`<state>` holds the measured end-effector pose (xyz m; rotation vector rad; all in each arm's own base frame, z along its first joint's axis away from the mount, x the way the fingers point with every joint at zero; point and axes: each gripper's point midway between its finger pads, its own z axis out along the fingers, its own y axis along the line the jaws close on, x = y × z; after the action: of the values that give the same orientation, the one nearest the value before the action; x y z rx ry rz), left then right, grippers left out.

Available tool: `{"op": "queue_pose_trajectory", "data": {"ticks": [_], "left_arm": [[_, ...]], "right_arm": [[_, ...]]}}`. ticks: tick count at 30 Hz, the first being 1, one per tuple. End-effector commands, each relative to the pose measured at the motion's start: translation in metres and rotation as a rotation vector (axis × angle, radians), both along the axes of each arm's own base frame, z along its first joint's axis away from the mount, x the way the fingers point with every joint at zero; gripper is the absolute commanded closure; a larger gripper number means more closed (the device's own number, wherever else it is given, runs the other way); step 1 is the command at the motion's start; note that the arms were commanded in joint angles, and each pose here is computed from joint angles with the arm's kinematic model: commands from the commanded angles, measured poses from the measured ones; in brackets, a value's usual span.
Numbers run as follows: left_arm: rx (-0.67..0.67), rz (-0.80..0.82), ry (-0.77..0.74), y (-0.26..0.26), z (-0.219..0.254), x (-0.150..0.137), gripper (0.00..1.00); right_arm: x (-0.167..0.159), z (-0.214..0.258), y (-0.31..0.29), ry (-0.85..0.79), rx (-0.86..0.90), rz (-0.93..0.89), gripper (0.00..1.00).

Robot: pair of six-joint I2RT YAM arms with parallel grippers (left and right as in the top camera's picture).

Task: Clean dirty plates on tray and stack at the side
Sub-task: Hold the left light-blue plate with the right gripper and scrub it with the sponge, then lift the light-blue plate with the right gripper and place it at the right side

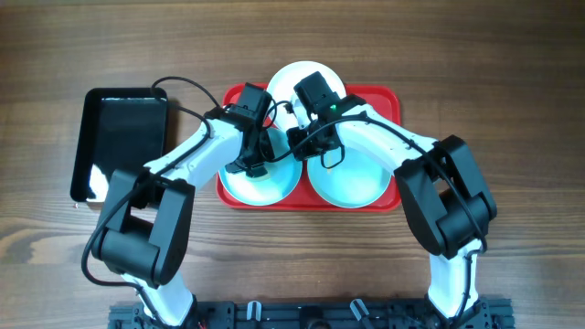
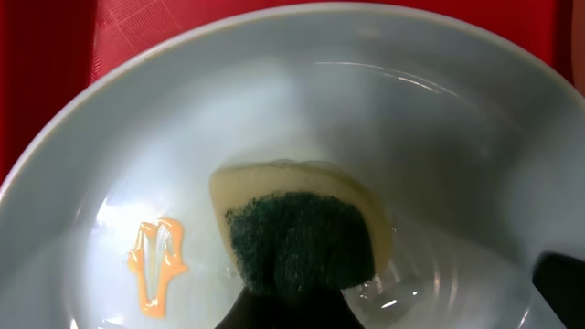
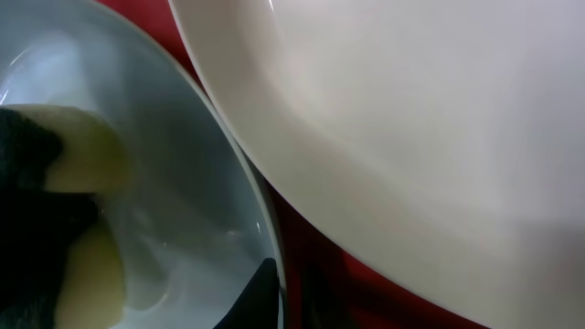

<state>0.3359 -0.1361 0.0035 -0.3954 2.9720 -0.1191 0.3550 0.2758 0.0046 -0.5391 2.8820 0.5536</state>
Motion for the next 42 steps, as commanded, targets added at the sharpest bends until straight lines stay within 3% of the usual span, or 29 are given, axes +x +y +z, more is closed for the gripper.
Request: {"op": "queue_pose_trajectory", "data": {"ticks": [1, 9, 14, 16, 17, 19, 20, 21, 23, 27, 28, 31, 34, 37, 39, 41, 42], "left_arm": [[0.023, 0.057, 0.054, 0.022, -0.02, -0.003, 0.96], [0.029, 0.065, 0.087, 0.035, -0.054, -0.033, 0.96], [0.349, 0.083, 0.082, 0.092, -0.044, -0.042, 0.96], [0.47, 0.084, 0.067, 0.111, -0.02, -0.04, 0.96], [0.467, 0.087, 0.054, 0.11, -0.012, -0.036, 0.96], [0.316, 0.096, 0.002, 0.085, -0.001, -0.023, 0.96], [0.186, 0.088, -0.001, 0.062, -0.002, -0.019, 0.96], [-0.029, 0.051, 0.018, 0.023, -0.005, -0.017, 0.96], [-0.211, -0.012, 0.039, -0.013, -0.009, -0.018, 0.96], [-0.197, -0.086, 0.064, -0.022, -0.024, -0.026, 0.96], [-0.151, -0.118, 0.057, -0.015, -0.026, -0.026, 0.96], [0.161, 0.025, 0.069, 0.054, -0.029, -0.03, 0.96], [0.222, 0.106, 0.057, 0.089, -0.011, -0.028, 0.96], [0.173, 0.181, -0.052, 0.104, 0.028, -0.012, 0.96], [0.036, 0.212, -0.146, 0.098, 0.064, -0.004, 0.96], [-0.199, 0.232, -0.3, 0.09, 0.125, 0.001, 0.96], [-0.229, 0.255, -0.351, 0.098, 0.144, 0.001, 0.96]], "right_arm": [[0.005, -0.001, 0.003, 0.001, 0.008, -0.014, 0.89], [0.006, 0.0, 0.004, -0.003, 0.009, -0.014, 0.89], [0.006, 0.0, 0.003, -0.002, 0.009, -0.014, 0.89], [0.006, 0.0, 0.003, -0.003, 0.009, -0.014, 0.89], [0.006, 0.0, 0.003, -0.003, 0.009, -0.014, 0.89], [0.007, 0.0, 0.004, -0.004, 0.011, -0.015, 0.89], [0.007, 0.0, 0.004, -0.003, 0.011, -0.02, 0.89], [0.006, 0.0, 0.004, -0.002, 0.011, -0.021, 0.89], [0.006, 0.0, 0.004, 0.0, 0.011, -0.021, 0.89], [0.006, 0.0, 0.003, 0.001, 0.01, -0.021, 0.91], [0.006, 0.0, 0.004, 0.004, 0.011, -0.026, 0.92], [0.003, 0.001, 0.006, 0.02, 0.029, -0.029, 0.95], [0.003, 0.002, 0.006, 0.021, 0.028, -0.029, 0.96], [0.005, 0.012, 0.007, 0.004, 0.04, -0.028, 0.95], [0.008, 0.025, 0.01, -0.02, 0.057, -0.025, 0.96], [0.012, 0.062, 0.016, -0.097, 0.112, 0.017, 0.96], [0.013, 0.075, 0.016, -0.129, 0.125, 0.03, 0.96]]}}
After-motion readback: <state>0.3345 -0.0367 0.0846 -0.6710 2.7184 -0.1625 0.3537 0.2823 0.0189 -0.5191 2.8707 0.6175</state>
